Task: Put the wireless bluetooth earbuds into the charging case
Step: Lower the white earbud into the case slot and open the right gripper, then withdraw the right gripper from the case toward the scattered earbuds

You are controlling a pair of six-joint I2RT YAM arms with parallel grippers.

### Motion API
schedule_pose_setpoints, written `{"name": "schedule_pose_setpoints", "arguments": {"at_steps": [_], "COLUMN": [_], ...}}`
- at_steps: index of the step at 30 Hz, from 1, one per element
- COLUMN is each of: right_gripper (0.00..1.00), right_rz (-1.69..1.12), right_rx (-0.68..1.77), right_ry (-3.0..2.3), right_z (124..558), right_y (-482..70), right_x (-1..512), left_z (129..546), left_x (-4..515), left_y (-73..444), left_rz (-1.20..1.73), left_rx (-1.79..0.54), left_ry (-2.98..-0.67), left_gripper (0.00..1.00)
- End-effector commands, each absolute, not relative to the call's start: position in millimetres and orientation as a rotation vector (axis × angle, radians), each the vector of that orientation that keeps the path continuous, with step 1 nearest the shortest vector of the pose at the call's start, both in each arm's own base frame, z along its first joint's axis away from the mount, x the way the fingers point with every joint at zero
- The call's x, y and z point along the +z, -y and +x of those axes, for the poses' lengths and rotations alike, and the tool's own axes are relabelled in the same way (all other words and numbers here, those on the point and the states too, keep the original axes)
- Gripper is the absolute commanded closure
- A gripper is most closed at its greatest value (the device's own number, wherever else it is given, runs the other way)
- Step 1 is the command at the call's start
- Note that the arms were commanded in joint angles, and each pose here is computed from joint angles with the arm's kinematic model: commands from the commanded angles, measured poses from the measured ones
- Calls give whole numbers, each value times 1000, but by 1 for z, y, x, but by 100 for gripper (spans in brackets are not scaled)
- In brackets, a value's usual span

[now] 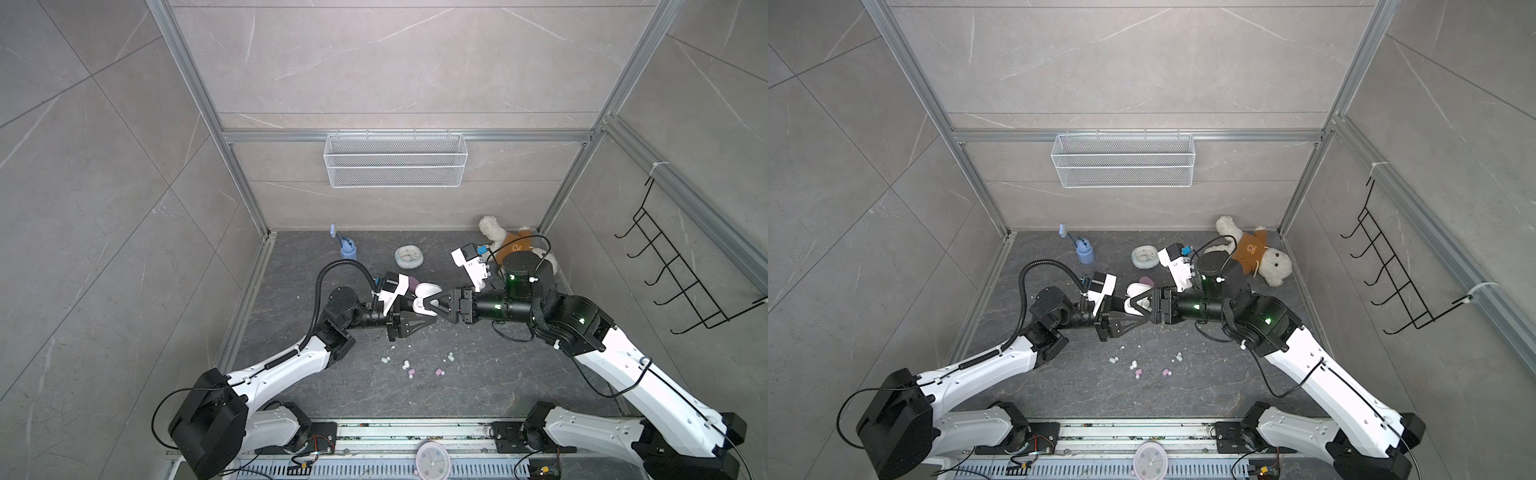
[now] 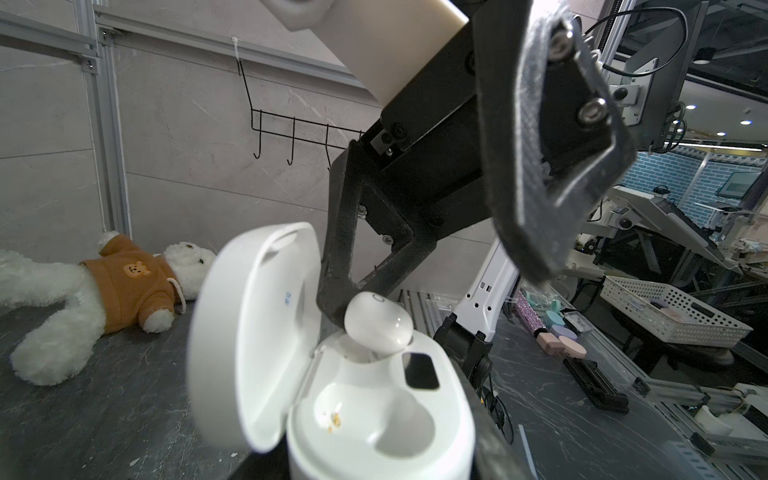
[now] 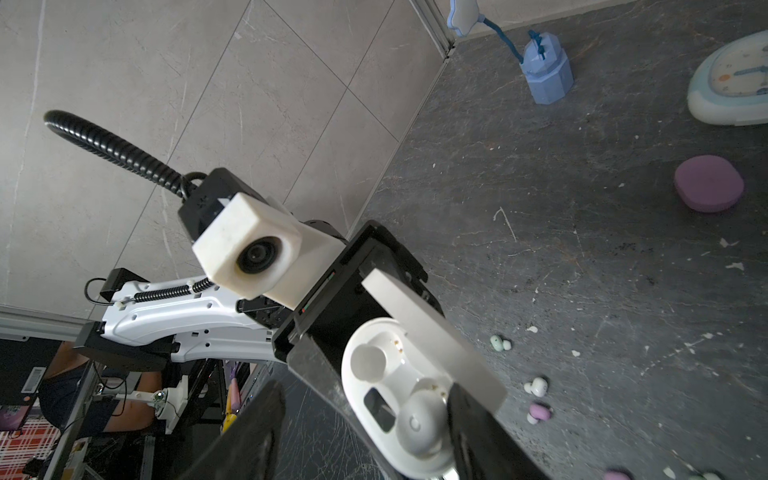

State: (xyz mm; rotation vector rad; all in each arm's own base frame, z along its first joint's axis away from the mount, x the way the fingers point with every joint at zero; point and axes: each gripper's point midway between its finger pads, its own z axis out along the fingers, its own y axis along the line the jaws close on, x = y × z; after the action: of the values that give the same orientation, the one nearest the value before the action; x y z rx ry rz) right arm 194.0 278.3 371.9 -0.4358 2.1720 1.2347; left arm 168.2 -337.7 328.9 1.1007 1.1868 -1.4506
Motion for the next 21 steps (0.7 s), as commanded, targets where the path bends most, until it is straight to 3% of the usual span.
{"name": "schedule_pose_setpoints", "arguments": {"at_steps": [1,21], "right_gripper": [32,19], "right_rz": [-422,-444], "right_rx": [1182,1195], "right_ry": [-2154,-2126], "right_z": [201,197], "right_y": [-275,-276], "right_x": [378,391], "left_z": [152,154], "left_x": [363,358], "left_y": [334,336], "left_rz": [1147,1144], "left_rx": [-1429,-1436], "left_ry": [-1026,-1057], "left_gripper": [70,70]}}
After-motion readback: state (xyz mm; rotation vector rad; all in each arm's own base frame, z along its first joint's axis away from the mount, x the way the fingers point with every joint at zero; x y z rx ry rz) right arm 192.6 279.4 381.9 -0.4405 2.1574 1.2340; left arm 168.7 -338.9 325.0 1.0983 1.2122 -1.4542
